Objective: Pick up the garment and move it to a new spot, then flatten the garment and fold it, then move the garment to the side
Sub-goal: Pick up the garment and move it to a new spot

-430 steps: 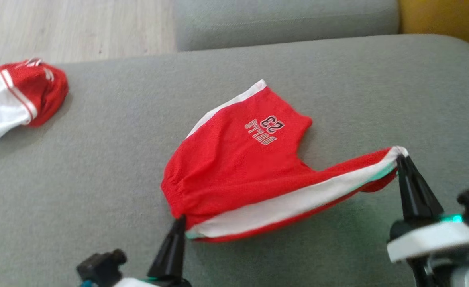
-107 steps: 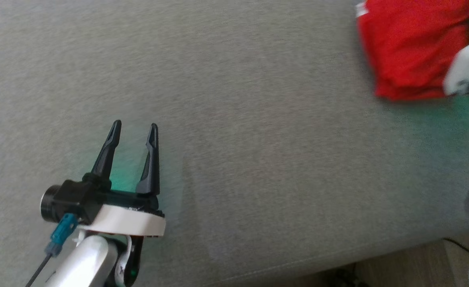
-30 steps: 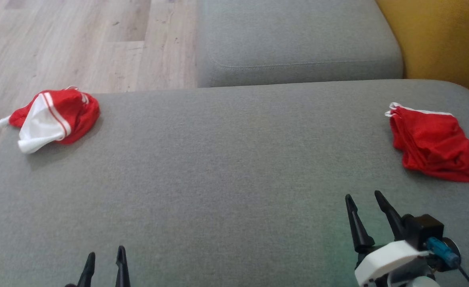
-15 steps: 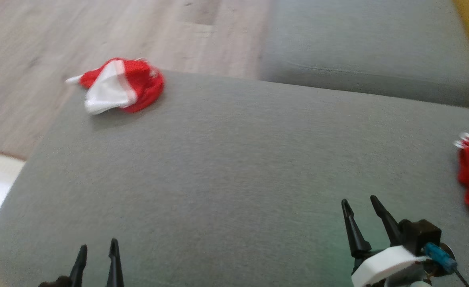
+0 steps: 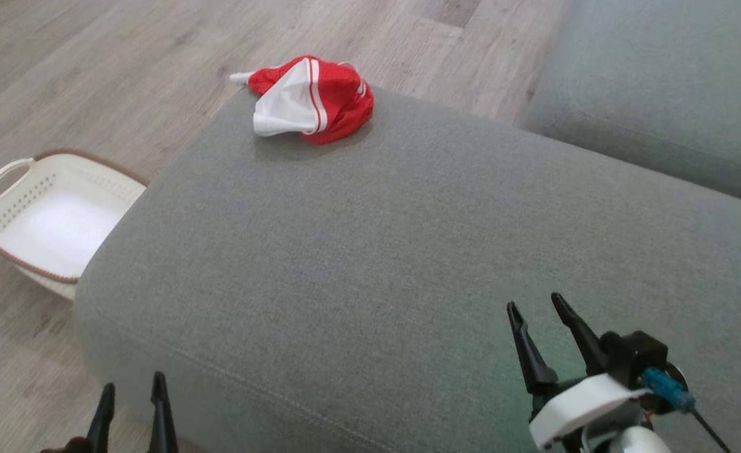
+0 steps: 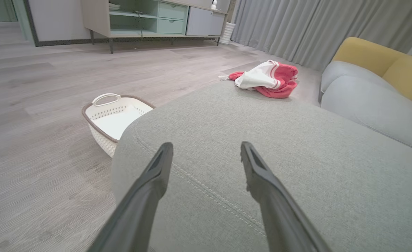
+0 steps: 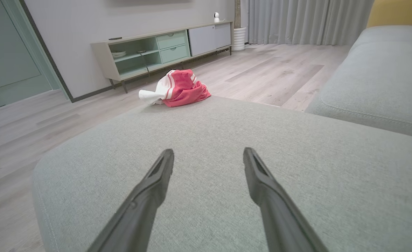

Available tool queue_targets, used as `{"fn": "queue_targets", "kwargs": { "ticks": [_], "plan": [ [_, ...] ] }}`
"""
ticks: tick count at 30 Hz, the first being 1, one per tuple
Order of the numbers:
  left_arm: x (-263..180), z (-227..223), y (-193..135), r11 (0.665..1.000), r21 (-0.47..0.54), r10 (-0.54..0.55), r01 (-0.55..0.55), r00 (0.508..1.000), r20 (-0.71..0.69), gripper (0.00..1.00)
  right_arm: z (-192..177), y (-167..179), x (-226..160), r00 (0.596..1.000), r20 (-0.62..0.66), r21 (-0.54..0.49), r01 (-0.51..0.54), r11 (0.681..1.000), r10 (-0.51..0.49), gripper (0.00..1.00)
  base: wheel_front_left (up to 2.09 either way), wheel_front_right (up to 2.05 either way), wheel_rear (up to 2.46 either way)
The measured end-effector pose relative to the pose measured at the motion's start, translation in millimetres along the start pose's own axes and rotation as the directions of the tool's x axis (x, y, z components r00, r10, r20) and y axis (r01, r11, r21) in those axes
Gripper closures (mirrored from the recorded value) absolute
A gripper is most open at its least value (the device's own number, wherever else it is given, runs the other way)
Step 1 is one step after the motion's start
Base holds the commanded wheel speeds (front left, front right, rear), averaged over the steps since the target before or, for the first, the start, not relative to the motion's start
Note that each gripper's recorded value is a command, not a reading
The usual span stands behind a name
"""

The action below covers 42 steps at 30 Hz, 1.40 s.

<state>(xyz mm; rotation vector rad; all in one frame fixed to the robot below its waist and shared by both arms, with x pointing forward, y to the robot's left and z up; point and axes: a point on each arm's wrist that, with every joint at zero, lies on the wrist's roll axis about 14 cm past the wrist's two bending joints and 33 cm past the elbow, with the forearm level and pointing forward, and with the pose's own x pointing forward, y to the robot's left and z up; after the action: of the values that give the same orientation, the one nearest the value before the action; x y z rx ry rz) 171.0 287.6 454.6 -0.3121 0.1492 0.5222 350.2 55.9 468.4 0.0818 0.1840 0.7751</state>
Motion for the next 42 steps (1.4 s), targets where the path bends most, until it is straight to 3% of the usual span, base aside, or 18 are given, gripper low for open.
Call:
{"fn": "queue_targets", "kwargs": {
  "ticks": [7, 13, 18, 22, 29, 34, 37, 42],
  "plan": [
    [-1.3, 6.0, 3.1, 1.000, 0.006, 0.023, -0.023, 1.000, 0.015, 0.00, -3.8, 7.3, 9.4, 0.999, -0.012, 0.006, -0.035, 0.999, 0.035, 0.00, 0.00, 0.00, 0.00],
    [2.0, 20.6, 13.8, 0.991, 0.132, -0.017, 0.018, 1.000, -0.011, 0.00, -1.8, -2.8, 14.2, 1.000, -0.007, 0.015, -0.014, 1.000, 0.014, 0.00, 0.00, 0.00, 0.00],
    [42.1, 109.8, 11.2, 0.957, 0.286, -0.083, 0.043, 0.988, 0.131, 0.00, 9.8, -27.2, 23.2, 0.999, 0.012, -0.010, 0.039, 0.999, -0.038, 0.00, 0.00, 0.00, 0.00],
    [82.1, 194.2, -15.5, 0.921, 0.383, -0.179, 0.066, 0.947, 0.267, 0.00, 32.3, -50.5, 34.9, 0.995, 0.058, -0.048, 0.087, 0.995, -0.084, 0.00, 0.00, 0.00, 0.00],
    [156.4, 250.8, -71.5, 0.875, 0.450, -0.323, 0.178, 0.907, 0.270, 0.00, 50.3, -94.7, 34.1, 0.978, 0.090, -0.085, 0.196, 0.977, -0.189, 0.00, 0.00, 0.00, 0.00],
    [229.1, 244.4, -112.9, 0.816, 0.515, -0.379, 0.262, 0.915, 0.136, 0.00, 62.3, -134.6, 23.5, 0.950, 0.113, -0.107, 0.301, 0.947, -0.290, 0.00, 0.00, 0.00, 0.00],
    [270.0, 212.7, -135.8, 0.765, 0.560, -0.384, 0.318, 0.923, 0.000, 0.00, 54.7, -154.6, 15.5, 0.935, 0.084, -0.124, 0.353, 0.927, -0.345, 0.00, 0.00, 0.00, 0.00],
    [325.5, 148.2, -167.7, 0.719, 0.576, -0.366, 0.388, 0.917, -0.162, 0.00, 42.2, -190.2, 0.9, 0.896, 0.049, -0.140, 0.443, 0.886, -0.441, 0.00, 0.00, 0.00, 0.00]
  ]
}}
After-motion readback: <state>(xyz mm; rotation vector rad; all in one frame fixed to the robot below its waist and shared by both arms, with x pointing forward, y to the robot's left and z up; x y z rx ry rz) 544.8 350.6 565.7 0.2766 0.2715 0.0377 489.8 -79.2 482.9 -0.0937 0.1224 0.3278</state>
